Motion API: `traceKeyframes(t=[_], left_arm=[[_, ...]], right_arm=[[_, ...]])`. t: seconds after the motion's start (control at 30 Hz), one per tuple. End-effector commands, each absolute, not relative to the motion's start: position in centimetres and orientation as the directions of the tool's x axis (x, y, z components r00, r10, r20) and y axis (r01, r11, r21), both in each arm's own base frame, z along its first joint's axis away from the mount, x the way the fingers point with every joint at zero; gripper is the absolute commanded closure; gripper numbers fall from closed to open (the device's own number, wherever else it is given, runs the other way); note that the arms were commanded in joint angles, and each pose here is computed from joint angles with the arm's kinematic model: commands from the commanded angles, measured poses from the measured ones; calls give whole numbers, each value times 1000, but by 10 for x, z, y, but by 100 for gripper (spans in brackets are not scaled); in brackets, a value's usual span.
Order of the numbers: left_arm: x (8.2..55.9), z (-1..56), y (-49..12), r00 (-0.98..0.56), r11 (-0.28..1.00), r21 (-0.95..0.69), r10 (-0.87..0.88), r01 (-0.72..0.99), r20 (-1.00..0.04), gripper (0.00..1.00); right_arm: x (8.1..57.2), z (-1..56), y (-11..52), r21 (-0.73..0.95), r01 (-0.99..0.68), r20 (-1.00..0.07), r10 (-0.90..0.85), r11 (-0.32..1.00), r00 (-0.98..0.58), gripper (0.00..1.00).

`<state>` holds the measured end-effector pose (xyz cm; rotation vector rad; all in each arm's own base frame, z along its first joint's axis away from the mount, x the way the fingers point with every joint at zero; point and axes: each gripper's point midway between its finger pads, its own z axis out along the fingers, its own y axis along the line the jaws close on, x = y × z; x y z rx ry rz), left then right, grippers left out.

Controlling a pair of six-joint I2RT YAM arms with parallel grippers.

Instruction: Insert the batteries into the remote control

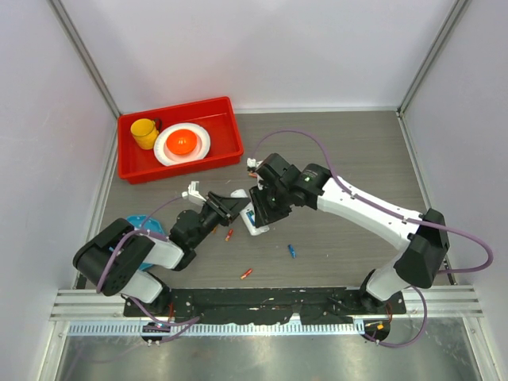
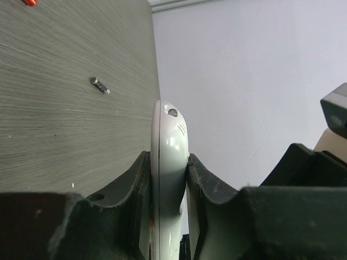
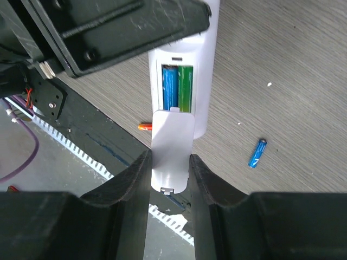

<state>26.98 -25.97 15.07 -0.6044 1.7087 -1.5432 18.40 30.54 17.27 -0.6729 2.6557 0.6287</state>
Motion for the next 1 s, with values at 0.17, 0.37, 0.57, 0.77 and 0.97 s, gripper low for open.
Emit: traceKeyframes(t=[0.17,0.37,0.57,0.77,0.97], left_arm=[[255,244,-264,-583,-32,-910,-777,414,-238,100],[253,246,-264,-586,-36,-907,-774,420,-241,100],[252,245,-266,-592,-37,-908,-769,418,-242,100],[252,242,-268,-597,-36,-912,-766,408,-237,100],[252,245,-268,-597,-43,-909,-767,414,-236,100]], right_arm=[[195,186,324,344,-546,-459,-371,764,-807,99],[198,183,323,330,-543,-460,-371,772,-807,99],[201,187,325,328,-543,-474,-362,773,-802,99],[205,191,328,327,-543,-487,-354,774,-798,99],[204,183,328,324,-541,-471,-364,776,-804,99]])
